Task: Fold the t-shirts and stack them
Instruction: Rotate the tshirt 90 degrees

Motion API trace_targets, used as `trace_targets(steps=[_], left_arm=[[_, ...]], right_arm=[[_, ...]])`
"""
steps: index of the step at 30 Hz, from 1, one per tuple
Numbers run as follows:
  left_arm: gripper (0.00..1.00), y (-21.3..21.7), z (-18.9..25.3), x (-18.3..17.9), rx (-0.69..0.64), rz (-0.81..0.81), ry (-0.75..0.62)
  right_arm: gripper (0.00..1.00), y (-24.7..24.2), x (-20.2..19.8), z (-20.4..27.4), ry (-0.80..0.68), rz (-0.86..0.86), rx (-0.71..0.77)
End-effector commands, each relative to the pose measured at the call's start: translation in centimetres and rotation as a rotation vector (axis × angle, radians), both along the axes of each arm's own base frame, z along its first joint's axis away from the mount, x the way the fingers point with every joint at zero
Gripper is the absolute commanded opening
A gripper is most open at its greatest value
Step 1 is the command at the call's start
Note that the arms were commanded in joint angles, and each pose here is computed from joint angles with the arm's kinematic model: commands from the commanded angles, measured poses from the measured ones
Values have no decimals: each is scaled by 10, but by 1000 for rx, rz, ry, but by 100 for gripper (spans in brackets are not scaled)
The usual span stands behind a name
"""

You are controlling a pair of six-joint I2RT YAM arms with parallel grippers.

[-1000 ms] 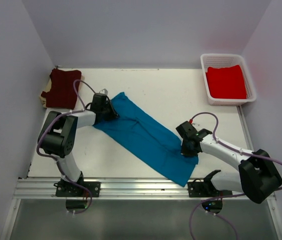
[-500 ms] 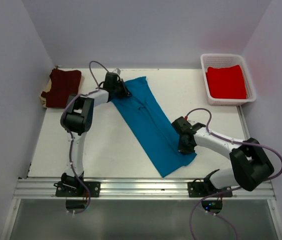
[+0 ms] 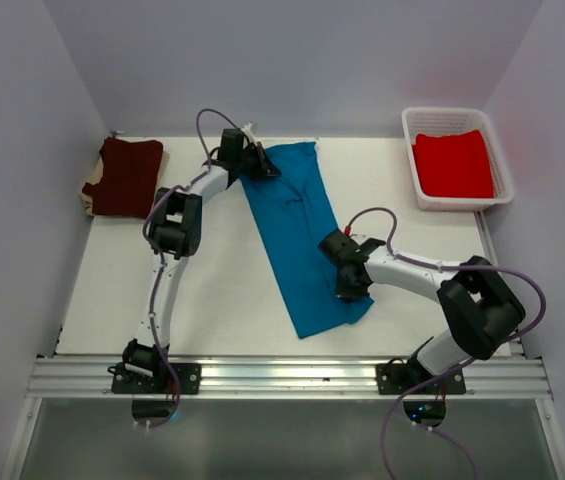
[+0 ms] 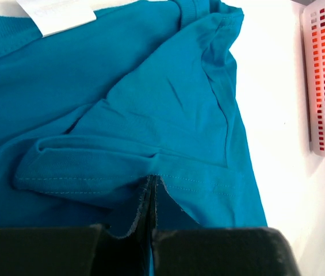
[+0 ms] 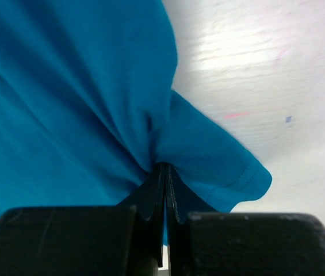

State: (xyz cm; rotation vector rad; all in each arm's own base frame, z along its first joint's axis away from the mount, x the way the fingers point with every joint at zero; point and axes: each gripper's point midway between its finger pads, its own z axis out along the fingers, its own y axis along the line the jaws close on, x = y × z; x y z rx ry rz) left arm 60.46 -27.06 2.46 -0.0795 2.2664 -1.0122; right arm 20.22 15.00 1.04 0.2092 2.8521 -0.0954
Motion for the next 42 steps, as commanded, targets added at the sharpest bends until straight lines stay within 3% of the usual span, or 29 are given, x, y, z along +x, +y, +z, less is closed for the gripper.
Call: trace_targets(steps=[1, 9, 22, 28, 36, 42], left_arm=[[0, 17, -43, -14, 49, -28, 89], [0, 18, -17, -18, 41, -68, 28], [0, 25, 1, -81, 31, -154, 29], [0, 11, 24, -76, 13, -215, -15], [0, -17, 39, -66, -14, -264, -41], [0, -27, 92, -69, -53, -286, -160]], right_arm=[[0, 30, -22, -12, 22, -15, 75], [0, 58, -63, -9, 25, 69, 62], [0, 77, -115, -22, 52, 126, 21], [0, 87, -136, -16, 32, 163, 19], [0, 88, -127, -2, -40, 176, -32], [0, 86, -88, 52, -263, 159, -53]])
